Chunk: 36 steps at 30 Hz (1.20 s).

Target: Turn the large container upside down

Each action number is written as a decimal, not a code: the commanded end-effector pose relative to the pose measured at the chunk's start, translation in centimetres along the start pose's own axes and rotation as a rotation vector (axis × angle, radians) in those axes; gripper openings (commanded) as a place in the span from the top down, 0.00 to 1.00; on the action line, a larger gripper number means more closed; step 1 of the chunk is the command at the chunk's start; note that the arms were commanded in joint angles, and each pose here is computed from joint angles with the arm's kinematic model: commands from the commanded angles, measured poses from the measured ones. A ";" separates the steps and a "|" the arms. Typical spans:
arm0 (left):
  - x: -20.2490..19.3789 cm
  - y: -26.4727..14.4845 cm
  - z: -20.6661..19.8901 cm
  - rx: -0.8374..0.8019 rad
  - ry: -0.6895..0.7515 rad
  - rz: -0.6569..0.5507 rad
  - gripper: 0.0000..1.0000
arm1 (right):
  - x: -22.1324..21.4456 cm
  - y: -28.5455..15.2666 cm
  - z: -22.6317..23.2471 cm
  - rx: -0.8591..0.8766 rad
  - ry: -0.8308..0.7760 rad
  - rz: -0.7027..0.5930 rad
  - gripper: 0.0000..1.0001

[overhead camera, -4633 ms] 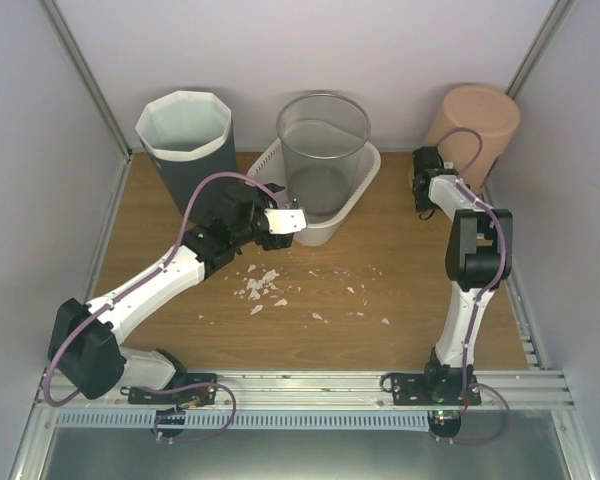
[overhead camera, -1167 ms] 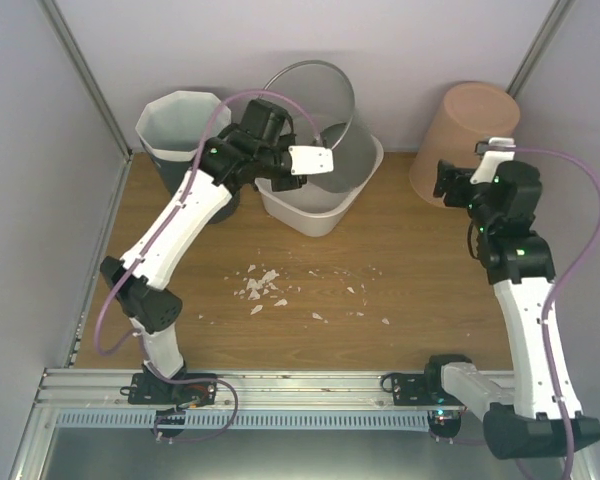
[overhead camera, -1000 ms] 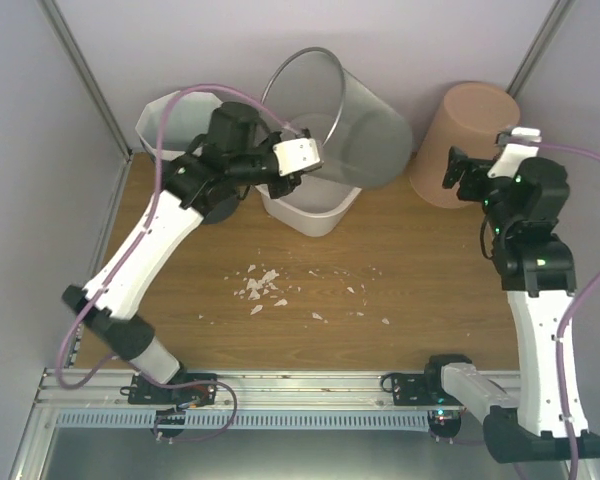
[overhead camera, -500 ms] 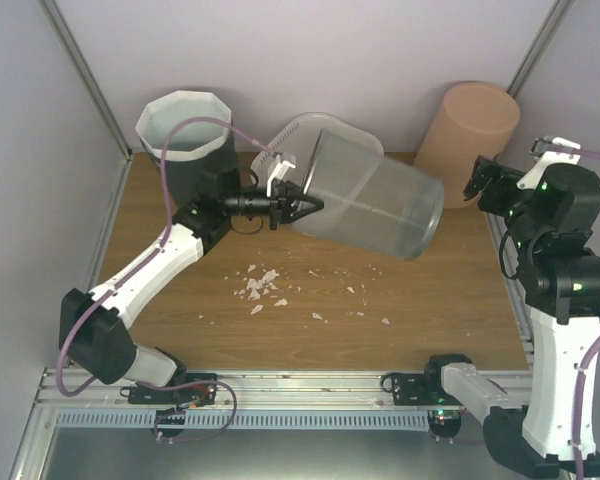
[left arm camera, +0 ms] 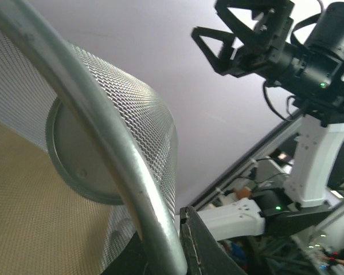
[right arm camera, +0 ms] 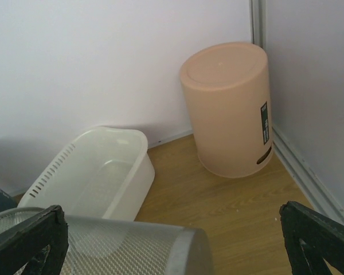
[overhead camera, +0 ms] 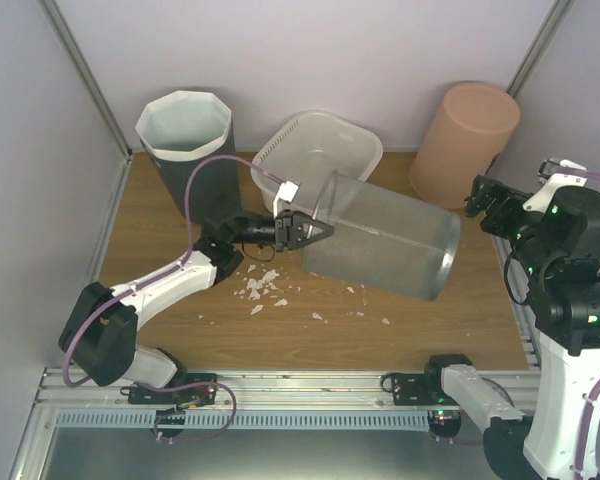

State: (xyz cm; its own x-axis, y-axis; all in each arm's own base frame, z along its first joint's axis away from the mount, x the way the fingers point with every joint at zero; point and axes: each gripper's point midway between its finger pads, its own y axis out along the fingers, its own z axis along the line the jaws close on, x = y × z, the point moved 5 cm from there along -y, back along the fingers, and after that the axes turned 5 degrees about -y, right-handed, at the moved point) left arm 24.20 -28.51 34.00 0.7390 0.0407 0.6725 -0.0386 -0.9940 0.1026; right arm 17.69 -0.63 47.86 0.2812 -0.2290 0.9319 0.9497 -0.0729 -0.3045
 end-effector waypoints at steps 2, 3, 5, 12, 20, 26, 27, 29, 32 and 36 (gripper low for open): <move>-1.0 1.7 -2.4 -0.162 0.029 -0.098 1.00 | -0.3 -0.7 -0.3 -0.013 0.040 0.009 0.00; -1.5 2.3 -2.0 -0.165 0.013 -0.086 1.00 | -0.4 -0.6 -0.3 -0.017 0.046 0.011 0.00; -1.9 3.8 -1.9 -0.189 -0.005 -0.059 1.00 | -0.7 -0.5 -0.6 -0.032 0.061 0.017 0.00; -1.5 7.2 -2.5 -0.366 -0.148 -0.105 1.00 | -1.9 -0.5 -1.3 -0.080 0.128 0.051 0.00; -0.5 9.1 -0.3 -0.562 -0.349 -0.147 1.00 | -1.7 -0.6 -1.6 -0.125 0.143 0.076 0.00; 0.3 10.6 1.5 -0.646 -0.462 -0.233 1.00 | -1.7 0.7 -1.5 -0.134 0.130 0.112 0.00; 0.3 10.9 1.9 -0.650 -0.473 -0.241 1.00 | -1.7 1.0 -1.4 -0.129 0.129 0.119 0.00; 0.1 11.7 2.5 -0.660 -0.501 -0.260 1.00 | -1.8 1.4 -1.2 -0.121 0.128 0.132 0.00; 0.1 13.2 2.6 -0.699 -0.521 -0.267 1.00 | -1.9 1.9 -1.1 -0.119 0.125 0.145 0.00; -1.0 15.2 3.7 -0.732 -0.603 -0.276 1.00 | -2.1 2.3 -1.1 -0.122 0.125 0.152 0.00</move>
State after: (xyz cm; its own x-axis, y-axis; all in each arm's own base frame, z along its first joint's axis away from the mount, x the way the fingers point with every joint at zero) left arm 28.55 -46.27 25.51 0.9987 -0.0058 -0.0507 0.0178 -0.8917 0.4523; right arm 19.41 -1.39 44.92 0.3978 -0.3538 0.8465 0.8709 -0.1447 -0.4697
